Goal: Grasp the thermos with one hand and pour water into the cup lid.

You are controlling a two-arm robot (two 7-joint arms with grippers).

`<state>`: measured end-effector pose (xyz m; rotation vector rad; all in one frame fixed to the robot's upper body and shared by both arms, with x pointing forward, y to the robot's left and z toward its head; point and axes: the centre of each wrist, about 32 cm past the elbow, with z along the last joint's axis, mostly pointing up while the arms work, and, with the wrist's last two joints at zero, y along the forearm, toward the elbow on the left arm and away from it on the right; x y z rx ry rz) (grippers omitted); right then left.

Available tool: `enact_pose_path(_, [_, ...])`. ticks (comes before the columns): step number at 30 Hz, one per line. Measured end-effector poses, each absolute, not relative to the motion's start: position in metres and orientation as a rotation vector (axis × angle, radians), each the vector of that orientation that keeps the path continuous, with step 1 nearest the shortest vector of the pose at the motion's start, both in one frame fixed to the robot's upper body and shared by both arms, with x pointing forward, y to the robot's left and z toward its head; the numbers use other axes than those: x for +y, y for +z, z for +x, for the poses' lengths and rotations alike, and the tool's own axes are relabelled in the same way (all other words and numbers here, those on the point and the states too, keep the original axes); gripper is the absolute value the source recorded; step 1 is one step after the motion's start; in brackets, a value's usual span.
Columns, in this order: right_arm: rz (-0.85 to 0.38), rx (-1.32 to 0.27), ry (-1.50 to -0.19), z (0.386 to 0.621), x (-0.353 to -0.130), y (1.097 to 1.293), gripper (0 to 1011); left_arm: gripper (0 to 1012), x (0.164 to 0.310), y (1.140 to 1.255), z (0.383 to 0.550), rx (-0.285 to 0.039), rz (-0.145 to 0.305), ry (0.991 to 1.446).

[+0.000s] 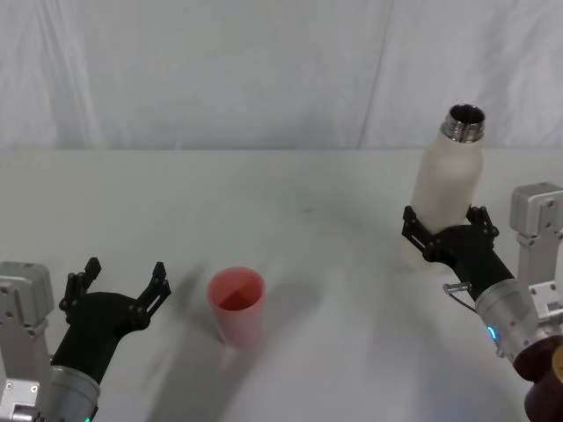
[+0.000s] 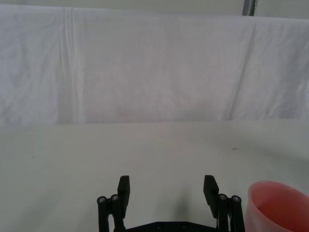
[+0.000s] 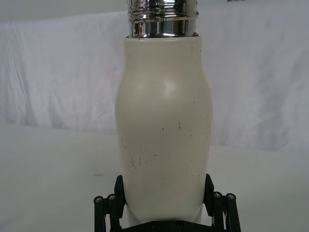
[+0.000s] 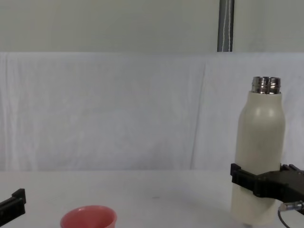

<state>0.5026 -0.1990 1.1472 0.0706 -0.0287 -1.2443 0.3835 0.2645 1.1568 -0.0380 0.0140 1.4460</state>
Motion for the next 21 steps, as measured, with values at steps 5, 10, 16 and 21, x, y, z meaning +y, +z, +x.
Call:
enact_pose_path(5, [0.064, -0.029, -1.235, 0.508, -0.198, 1.145, 949, 1001, 0.265, 1.157, 0.384, 0.014, -0.038, 1.446])
enact_pose_path(10, [0.051, -0.024, -1.234, 0.510, -0.198, 1.141, 950, 1001, 0.265, 1.157, 0.384, 0.014, -0.038, 1.446])
enact_pose_path(16, [0.036, -0.018, -1.243, 0.512, -0.199, 1.135, 950, 1001, 0.265, 1.157, 0.384, 0.014, -0.038, 1.446])
enact_pose_path(21, [0.032, -0.017, -1.252, 0.514, -0.200, 1.132, 950, 1001, 0.265, 1.157, 0.384, 0.014, -0.038, 1.446])
